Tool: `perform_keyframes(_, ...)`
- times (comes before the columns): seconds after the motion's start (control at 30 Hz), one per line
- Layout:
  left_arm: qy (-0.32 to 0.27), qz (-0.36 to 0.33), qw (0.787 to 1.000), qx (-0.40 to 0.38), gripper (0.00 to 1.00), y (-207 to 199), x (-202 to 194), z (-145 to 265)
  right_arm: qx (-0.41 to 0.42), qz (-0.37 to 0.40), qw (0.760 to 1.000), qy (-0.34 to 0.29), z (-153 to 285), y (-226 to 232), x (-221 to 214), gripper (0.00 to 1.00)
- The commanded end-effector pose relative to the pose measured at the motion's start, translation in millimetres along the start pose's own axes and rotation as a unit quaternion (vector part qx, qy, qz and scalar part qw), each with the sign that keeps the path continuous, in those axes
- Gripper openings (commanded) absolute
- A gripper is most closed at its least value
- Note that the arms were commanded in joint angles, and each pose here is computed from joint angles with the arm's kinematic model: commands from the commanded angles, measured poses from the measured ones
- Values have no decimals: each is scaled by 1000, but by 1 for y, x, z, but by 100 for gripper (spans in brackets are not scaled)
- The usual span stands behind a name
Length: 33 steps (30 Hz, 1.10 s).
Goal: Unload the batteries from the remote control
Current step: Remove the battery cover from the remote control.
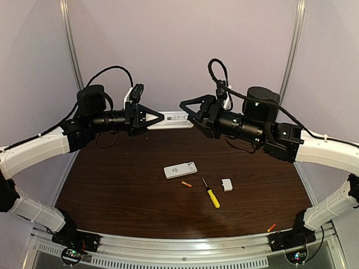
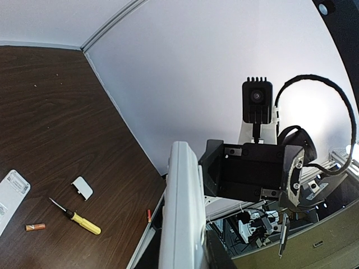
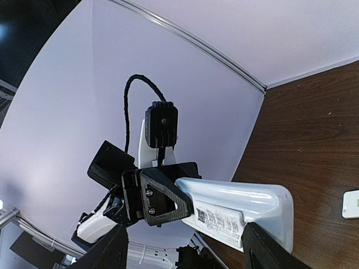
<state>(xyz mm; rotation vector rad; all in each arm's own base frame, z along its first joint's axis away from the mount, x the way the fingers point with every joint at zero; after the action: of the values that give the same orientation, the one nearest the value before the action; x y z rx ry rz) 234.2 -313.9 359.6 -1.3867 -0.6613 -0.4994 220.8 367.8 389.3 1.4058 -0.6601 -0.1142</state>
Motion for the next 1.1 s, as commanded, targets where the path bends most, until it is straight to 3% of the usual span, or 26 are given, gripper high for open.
perform_keyframes(0.0, 38, -106, 978, -173, 0, -84, -10, 2, -19, -23, 993, 116, -19, -34, -51, 71)
perform_keyframes(1.07, 49, -82, 984, -151, 0, -65, -26, -2, 28, -26, 981, 191, -20, -31, -66, 70)
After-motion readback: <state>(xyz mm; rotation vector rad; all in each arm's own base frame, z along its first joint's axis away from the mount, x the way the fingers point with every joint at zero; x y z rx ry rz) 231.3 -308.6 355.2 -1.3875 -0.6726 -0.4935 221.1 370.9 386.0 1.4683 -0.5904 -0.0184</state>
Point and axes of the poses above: each gripper's point midway between its finger pads, its own z axis back along the fingers, its own y axis along the line the jaws close on, x = y × z, the point moved 3 cm from there along z, back along the fingers, and after that the axes turned 10 degrees about -z, right-handed, at the moved point
